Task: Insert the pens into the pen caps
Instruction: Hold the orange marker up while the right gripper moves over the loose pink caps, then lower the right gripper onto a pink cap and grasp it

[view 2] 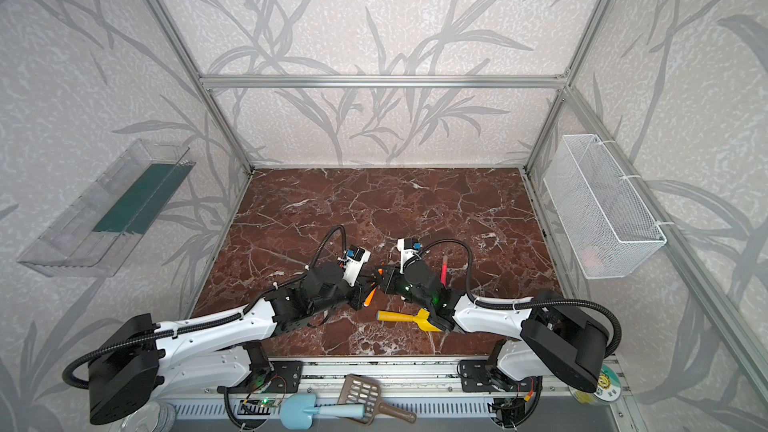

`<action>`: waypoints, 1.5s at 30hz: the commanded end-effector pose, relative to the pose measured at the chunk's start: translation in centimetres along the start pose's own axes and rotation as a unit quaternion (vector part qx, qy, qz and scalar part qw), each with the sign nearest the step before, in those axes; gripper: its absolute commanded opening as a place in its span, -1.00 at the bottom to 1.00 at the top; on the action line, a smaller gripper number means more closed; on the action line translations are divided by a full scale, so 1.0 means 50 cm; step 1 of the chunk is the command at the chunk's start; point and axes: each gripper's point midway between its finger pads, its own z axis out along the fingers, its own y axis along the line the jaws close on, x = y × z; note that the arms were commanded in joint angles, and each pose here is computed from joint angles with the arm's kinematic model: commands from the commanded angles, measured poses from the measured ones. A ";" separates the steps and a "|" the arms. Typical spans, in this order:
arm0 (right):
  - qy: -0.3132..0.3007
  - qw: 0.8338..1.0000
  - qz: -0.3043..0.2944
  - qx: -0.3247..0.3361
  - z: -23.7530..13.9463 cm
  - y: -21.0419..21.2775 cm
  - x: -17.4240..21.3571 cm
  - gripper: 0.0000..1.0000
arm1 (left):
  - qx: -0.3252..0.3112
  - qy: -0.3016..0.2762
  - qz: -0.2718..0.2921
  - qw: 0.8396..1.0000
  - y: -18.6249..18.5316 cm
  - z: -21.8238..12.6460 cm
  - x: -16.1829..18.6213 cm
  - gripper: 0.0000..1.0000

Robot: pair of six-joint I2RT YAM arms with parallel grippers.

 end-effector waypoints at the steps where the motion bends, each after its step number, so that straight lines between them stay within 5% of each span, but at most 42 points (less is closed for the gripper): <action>1: -0.014 1.000 0.001 -0.015 0.000 0.017 -0.008 -0.94 | 0.014 -0.005 0.012 1.000 -0.012 0.008 -0.004 -0.41; 9: -0.033 0.999 0.019 -0.038 -0.014 0.026 -0.016 -0.97 | 0.022 0.009 0.017 1.000 -0.018 0.030 0.002 -0.30; 17: -0.036 0.999 0.028 -0.029 -0.017 0.011 -0.011 -0.84 | 0.001 -0.003 0.011 1.000 -0.005 0.023 -0.007 -0.99; 20: -0.040 0.999 0.014 -0.005 -0.021 -0.005 -0.013 -0.44 | -0.045 -0.008 -0.001 0.999 0.034 0.021 -0.003 -1.00; 23: -0.045 0.998 -0.004 0.049 -0.035 -0.049 -0.012 -0.27 | -0.089 -0.010 -0.017 0.996 0.077 0.013 -0.004 -1.00; 34: 0.004 0.968 -0.112 0.223 -0.076 -0.154 -0.003 -0.14 | -0.201 -0.016 -0.075 0.977 0.213 -0.027 0.008 -1.00; 45: 0.121 0.937 -0.178 0.276 -0.002 -0.192 0.057 -0.04 | -0.212 -0.016 -0.084 0.973 0.226 -0.030 0.011 -1.00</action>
